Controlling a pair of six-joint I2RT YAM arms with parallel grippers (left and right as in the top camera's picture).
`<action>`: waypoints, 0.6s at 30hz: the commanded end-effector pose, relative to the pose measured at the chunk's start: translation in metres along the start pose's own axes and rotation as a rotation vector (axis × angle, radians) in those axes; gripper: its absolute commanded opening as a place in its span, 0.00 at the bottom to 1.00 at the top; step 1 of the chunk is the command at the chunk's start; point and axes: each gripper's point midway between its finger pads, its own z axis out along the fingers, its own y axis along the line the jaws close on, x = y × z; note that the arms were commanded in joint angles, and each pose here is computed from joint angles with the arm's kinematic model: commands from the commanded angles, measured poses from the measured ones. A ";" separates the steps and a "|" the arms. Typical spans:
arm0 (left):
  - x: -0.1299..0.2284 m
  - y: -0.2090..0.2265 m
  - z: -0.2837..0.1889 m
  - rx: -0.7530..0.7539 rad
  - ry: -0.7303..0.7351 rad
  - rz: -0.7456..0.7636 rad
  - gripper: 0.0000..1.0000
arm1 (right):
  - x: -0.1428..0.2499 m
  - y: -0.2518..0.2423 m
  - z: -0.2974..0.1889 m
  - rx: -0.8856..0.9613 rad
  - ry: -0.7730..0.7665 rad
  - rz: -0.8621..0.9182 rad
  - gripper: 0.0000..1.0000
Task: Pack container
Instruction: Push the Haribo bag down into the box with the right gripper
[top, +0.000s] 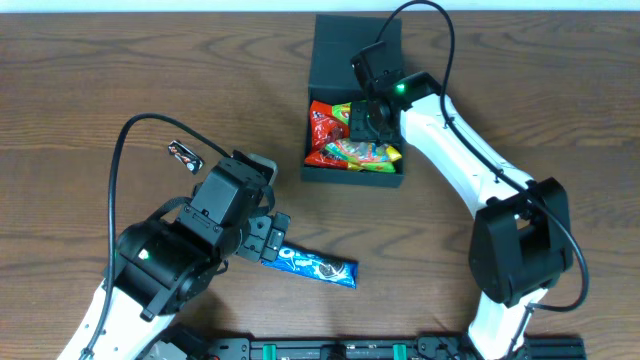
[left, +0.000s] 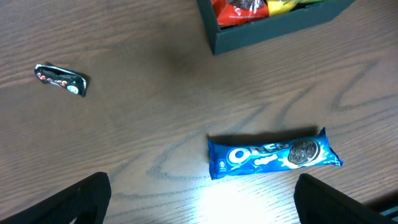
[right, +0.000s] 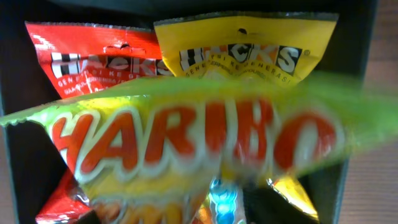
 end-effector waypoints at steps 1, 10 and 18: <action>0.001 0.000 -0.001 0.003 0.001 0.002 0.95 | -0.012 -0.002 -0.002 0.006 -0.032 -0.026 0.84; 0.001 0.000 -0.001 0.003 0.001 0.002 0.95 | -0.039 0.005 -0.006 -0.032 -0.133 -0.053 0.99; 0.001 0.000 -0.001 0.002 0.001 0.002 0.95 | -0.058 -0.002 -0.009 0.002 -0.216 -0.037 0.99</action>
